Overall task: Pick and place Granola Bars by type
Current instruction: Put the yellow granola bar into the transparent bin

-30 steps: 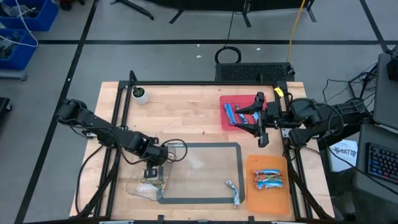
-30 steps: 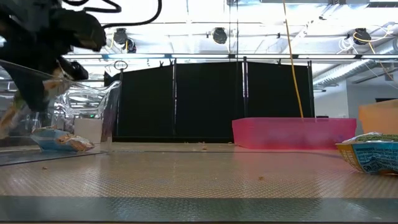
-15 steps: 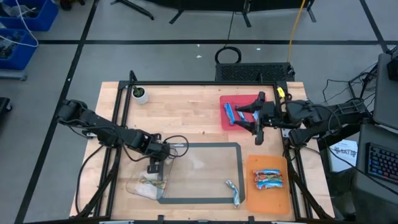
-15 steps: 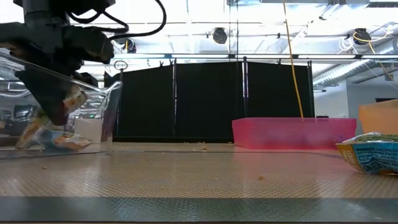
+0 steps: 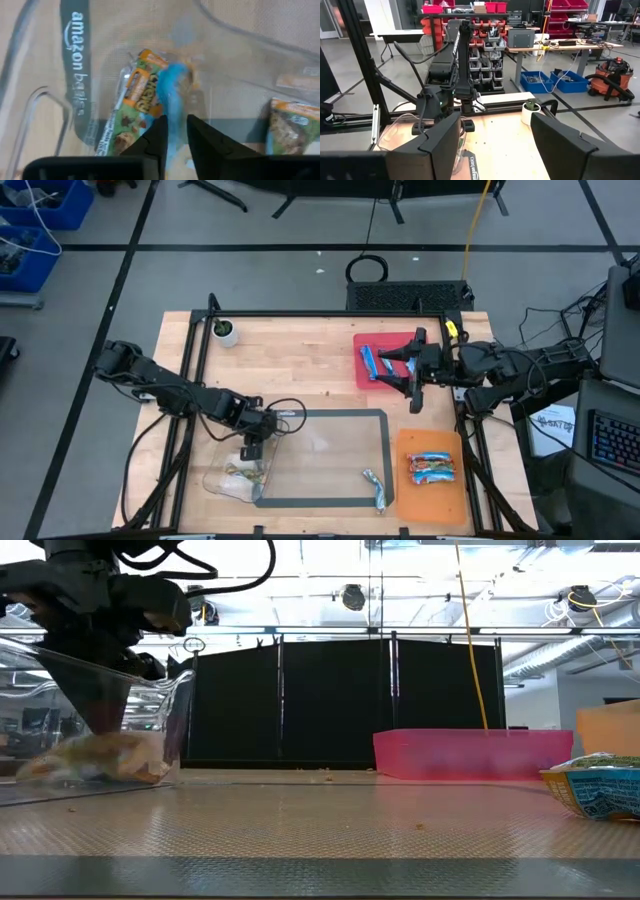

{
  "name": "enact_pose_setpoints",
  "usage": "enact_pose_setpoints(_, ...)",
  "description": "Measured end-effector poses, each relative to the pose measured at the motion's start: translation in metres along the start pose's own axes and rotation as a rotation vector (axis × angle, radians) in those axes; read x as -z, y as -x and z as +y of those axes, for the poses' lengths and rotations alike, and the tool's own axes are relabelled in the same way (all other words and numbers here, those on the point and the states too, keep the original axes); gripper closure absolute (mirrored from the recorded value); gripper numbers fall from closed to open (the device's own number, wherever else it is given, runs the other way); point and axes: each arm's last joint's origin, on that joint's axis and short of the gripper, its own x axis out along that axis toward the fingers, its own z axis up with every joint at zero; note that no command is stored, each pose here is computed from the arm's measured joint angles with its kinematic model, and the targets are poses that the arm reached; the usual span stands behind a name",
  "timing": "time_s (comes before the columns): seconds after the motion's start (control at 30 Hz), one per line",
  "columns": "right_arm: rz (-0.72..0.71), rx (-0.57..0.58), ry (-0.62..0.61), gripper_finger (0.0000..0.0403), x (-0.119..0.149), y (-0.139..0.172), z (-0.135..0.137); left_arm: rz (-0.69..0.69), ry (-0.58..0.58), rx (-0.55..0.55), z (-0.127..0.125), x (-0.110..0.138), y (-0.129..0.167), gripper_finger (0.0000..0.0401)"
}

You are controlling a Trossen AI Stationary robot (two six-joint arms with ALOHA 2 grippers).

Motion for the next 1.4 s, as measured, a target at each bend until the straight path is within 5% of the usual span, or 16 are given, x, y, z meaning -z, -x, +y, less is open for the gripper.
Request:
enact_pose_setpoints(0.43, 0.030, 0.026, -0.002, 0.0160, 0.003, 0.000, 0.000, 0.049, 0.085, 0.063, -0.012, -0.012, 0.022, 0.0185)
enact_pose_setpoints(0.73, 0.080, 0.116, 0.103, 0.0155, 0.007, -0.009, 0.029, -0.023, 0.109, 0.126, -0.027, -0.034, 0.054, 0.0106)
enact_pose_setpoints(1.1, 0.131, 0.308, 0.072, 0.0155, -0.019, -0.024, 0.067, -0.216, 0.069, 0.078, -0.037, -0.060, 0.091, 0.0095)
enact_pose_setpoints(1.4, 0.168, 0.370, -0.052, 0.0155, -0.001, -0.036, 0.081, -0.304, 0.067, -0.033, -0.028, -0.070, 0.101, 0.0098)
